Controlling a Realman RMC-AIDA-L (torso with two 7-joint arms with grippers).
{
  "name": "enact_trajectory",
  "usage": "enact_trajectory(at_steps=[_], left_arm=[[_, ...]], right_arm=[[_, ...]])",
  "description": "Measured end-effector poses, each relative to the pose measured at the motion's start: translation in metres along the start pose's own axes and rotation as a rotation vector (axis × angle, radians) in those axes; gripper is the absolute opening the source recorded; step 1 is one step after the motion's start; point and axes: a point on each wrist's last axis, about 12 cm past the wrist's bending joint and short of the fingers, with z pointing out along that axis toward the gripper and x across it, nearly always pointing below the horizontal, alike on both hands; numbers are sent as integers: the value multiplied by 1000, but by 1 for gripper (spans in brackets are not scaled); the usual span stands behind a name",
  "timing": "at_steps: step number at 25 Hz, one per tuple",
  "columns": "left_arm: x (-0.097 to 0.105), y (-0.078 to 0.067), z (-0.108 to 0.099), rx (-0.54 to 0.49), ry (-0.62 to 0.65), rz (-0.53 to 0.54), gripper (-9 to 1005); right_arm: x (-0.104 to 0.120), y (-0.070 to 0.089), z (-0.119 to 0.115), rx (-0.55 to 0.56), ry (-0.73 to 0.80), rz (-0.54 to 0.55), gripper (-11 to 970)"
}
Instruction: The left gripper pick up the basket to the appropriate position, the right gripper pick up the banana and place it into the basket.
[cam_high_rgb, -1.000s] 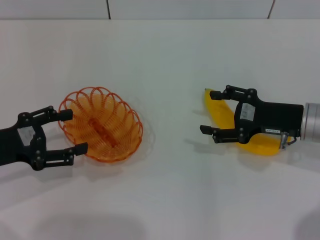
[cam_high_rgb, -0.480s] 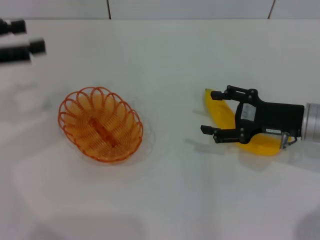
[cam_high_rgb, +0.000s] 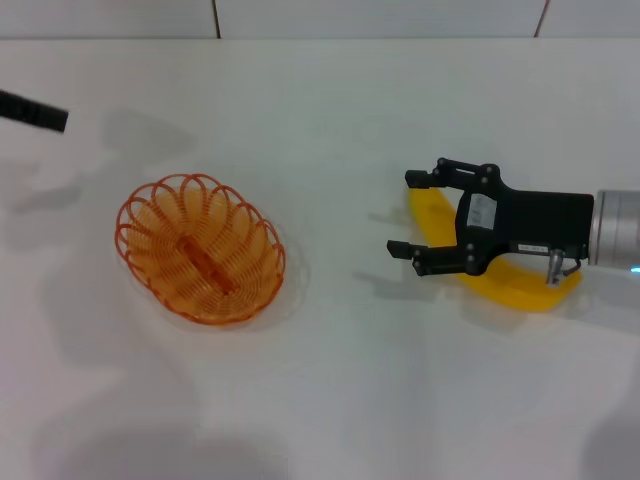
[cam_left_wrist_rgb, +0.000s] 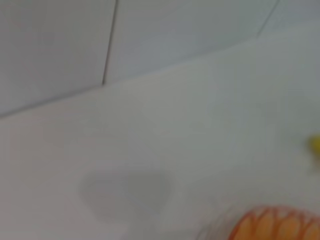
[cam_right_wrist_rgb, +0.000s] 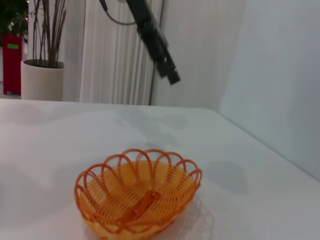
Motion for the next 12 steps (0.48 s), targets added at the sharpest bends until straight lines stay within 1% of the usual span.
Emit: enact_trajectory(at_steps=[2,6,10,12], left_arm=[[-3,-2,6,-28,66,40,891],[-10,-9,19,-40,121,134,890],[-21,-21,44,-56,147,266,888],[-22,-28,59,-65,171,327,888]], right_arm=[[-3,-1,2,-6,-5,-5,879],[-5,-2,7,-17,-11,-5,879],[-5,-2,8,-20,-11,1,879],[-6,-2,9,-21,-12,-3,879]])
